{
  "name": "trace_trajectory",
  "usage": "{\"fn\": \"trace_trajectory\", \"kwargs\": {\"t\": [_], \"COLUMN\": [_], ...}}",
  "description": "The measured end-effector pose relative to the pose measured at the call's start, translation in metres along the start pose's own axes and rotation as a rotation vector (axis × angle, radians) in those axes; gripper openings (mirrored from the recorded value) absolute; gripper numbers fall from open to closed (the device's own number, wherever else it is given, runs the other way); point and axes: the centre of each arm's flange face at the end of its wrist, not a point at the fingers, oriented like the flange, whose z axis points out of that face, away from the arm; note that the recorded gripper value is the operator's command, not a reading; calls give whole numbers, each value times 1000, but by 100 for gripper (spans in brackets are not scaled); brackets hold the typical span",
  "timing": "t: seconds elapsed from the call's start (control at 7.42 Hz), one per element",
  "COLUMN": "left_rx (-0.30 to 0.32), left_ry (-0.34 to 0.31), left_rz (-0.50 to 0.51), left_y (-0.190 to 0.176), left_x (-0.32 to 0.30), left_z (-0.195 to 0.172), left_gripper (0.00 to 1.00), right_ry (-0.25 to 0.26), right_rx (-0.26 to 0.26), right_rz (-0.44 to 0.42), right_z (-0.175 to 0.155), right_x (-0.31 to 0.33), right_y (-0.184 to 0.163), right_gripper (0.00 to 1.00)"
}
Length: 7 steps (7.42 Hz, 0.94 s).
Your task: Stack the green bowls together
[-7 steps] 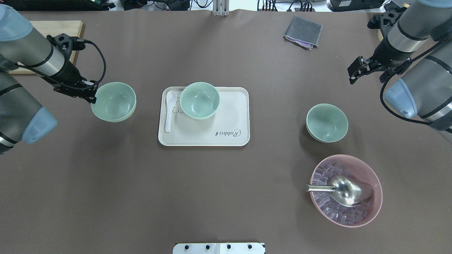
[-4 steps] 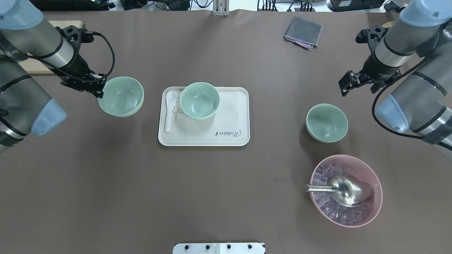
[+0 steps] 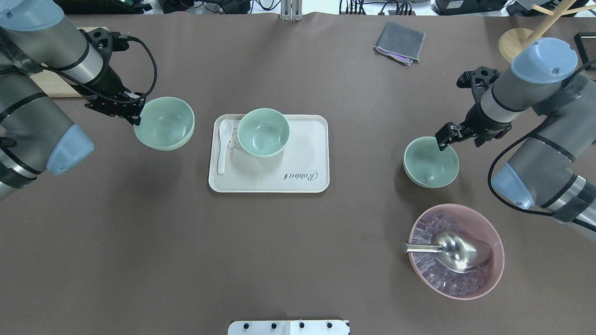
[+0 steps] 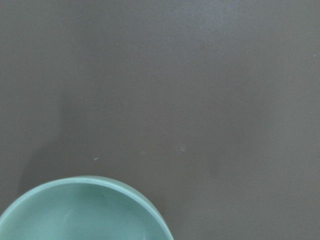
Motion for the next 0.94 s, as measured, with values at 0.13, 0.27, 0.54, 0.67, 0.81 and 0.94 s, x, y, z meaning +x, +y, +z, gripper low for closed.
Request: {"fn": "trace_trajectory", "kwargs": {"t": [0.13, 0.27, 0.54, 0.67, 0.81, 0.94], "left_rx": [1, 2, 5, 6, 7, 8], "left_ry": [1, 3, 4, 4, 4, 5], "left_rz": [1, 2, -1, -2, -3, -3], "left_y": [0, 0, -1, -1, -2, -2], "left_x": [1, 1, 0, -1, -1, -2], "left_z": [-1, -2, -4, -5, -6, -7], "left_gripper": [0, 0, 0, 0, 0, 0], "right_ry": [0, -2, -2, -2, -4, -6], "right_rx": [-4, -5, -11, -12, -11, -10], "right_rz": [9, 15, 21, 21, 20, 20], "right_z": [4, 6, 8, 8, 7, 6], "right_x": [-1, -3, -2, -1, -2, -3], "right_y": [4, 6, 8, 9, 10, 10], "right_gripper": [69, 49, 13, 4, 0, 0]}}
